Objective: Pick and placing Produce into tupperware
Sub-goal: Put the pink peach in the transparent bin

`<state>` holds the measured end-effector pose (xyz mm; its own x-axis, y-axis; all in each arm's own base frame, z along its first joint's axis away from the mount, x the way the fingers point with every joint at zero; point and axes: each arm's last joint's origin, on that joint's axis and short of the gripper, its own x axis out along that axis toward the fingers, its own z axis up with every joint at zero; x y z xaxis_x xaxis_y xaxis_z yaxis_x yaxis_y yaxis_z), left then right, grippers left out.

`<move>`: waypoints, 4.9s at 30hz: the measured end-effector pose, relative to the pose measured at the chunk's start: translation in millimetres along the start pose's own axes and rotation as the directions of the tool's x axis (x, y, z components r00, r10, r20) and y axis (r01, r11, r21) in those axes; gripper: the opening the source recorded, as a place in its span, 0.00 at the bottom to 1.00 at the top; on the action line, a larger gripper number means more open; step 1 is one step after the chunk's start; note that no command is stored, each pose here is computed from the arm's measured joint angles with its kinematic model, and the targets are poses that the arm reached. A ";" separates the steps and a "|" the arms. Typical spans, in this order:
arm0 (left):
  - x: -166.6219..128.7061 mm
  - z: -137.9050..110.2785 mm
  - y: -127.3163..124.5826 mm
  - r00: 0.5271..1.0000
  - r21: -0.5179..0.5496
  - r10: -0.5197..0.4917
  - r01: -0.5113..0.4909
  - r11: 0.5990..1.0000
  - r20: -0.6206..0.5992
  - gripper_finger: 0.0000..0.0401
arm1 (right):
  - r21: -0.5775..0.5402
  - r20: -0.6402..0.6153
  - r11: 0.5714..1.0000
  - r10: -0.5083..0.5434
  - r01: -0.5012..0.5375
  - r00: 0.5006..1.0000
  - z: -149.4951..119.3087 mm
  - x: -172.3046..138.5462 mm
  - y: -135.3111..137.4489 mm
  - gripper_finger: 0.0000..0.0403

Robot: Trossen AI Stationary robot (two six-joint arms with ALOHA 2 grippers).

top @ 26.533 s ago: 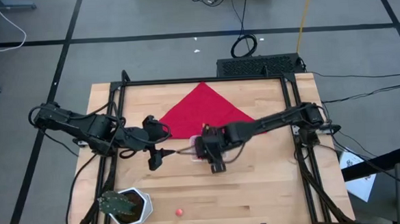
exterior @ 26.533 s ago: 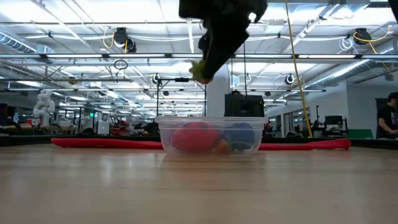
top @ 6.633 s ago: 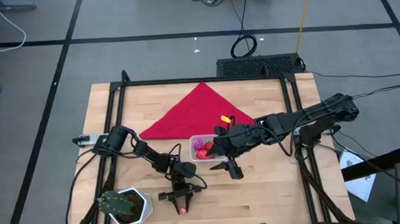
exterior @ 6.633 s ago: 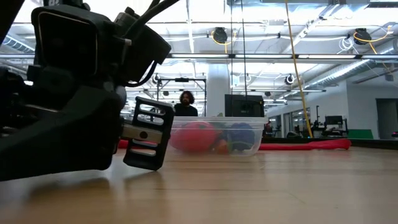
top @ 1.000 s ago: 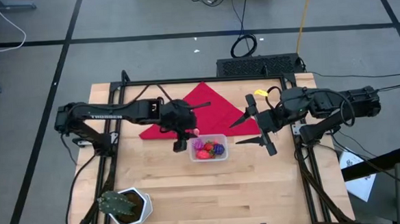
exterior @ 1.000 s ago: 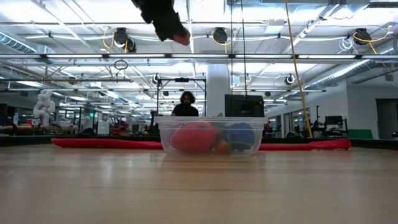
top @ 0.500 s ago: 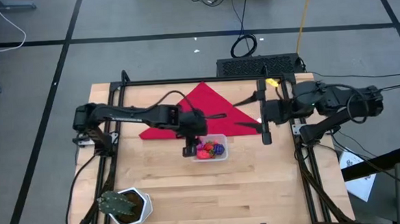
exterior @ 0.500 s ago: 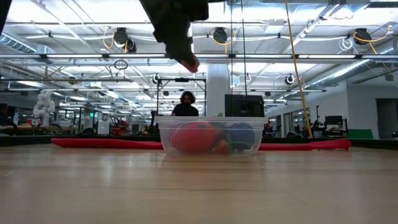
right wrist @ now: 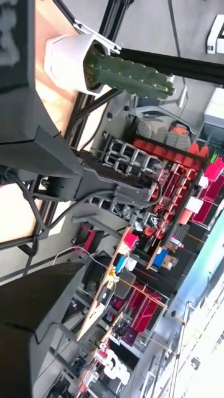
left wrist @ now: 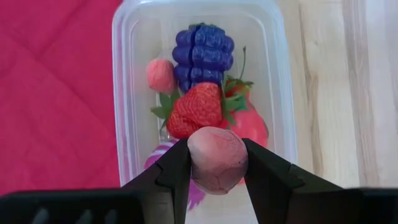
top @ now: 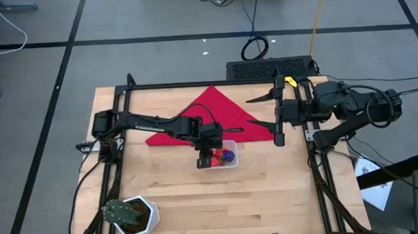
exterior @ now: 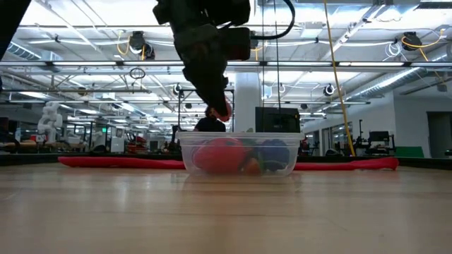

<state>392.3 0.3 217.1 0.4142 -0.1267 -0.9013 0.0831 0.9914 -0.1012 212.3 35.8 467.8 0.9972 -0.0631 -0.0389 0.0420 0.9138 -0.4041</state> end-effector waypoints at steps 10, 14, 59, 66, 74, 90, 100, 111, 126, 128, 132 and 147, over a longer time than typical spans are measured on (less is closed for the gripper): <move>4.9 1.9 1.1 1.000 0.005 0.000 0.000 1.000 0.015 0.32 | 0.000 0.000 1.000 0.000 0.000 1.000 0.0 0.1 0.0 0.57; 7.8 2.0 1.5 1.000 0.004 -0.001 0.000 1.000 0.012 0.32 | 0.000 -0.001 1.000 0.000 0.000 1.000 -0.1 0.1 0.1 0.57; 30.0 -0.2 16.8 0.999 -0.033 0.032 -0.032 0.999 -0.016 0.32 | 0.032 -0.045 0.999 0.022 -0.021 0.999 -4.2 -0.1 2.4 0.57; 29.2 0.6 17.0 0.999 -0.034 0.040 -0.040 0.999 -0.008 0.32 | 0.040 -0.044 0.999 0.022 -0.021 0.999 -4.1 -0.1 2.3 0.57; 29.1 0.8 17.8 0.998 -0.036 0.060 -0.060 0.998 -0.007 0.32 | 0.041 -0.044 0.999 0.023 -0.021 0.999 -4.2 -0.1 2.4 0.57; 40.9 -1.6 19.1 0.998 -0.078 0.057 -0.059 0.995 -0.031 0.32 | 0.040 -0.045 0.999 0.023 -0.022 0.999 -4.2 -0.1 2.4 0.57; 41.0 -2.6 18.3 0.998 -0.085 0.054 -0.058 0.995 -0.043 0.32 | 0.040 -0.045 0.999 0.024 -0.022 0.999 -4.2 -0.1 2.5 0.57; 40.9 -3.0 18.2 0.998 -0.102 0.053 -0.058 0.993 -0.046 0.32 | 0.040 -0.045 0.999 0.024 -0.022 0.999 -4.2 -0.1 2.5 0.57; 40.6 -3.0 20.1 0.997 -0.097 0.056 -0.060 0.993 -0.045 0.32 | 0.040 -0.045 0.999 0.024 -0.022 0.999 -4.2 -0.1 2.5 0.57; 40.4 -3.1 21.4 0.997 -0.100 0.057 -0.061 0.993 -0.046 0.32 | 0.040 -0.045 0.999 0.024 -0.022 0.999 -4.2 -0.1 2.5 0.57; 40.2 -3.6 21.9 0.997 -0.101 0.057 -0.061 0.993 -0.050 0.32 | 0.039 -0.045 0.999 0.024 -0.022 0.999 -4.3 -0.1 2.5 0.57; 39.6 -3.9 20.7 0.998 -0.092 0.026 -0.030 0.995 -0.053 0.32 | 0.039 -0.046 0.999 0.024 -0.022 0.999 -4.3 -0.1 2.4 0.57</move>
<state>406.9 16.0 177.7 0.3675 -0.0993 -0.9247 -0.0133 0.9936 -0.1120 212.1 36.3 462.9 0.9941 -0.0595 -0.0902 0.0224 0.9301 -0.3667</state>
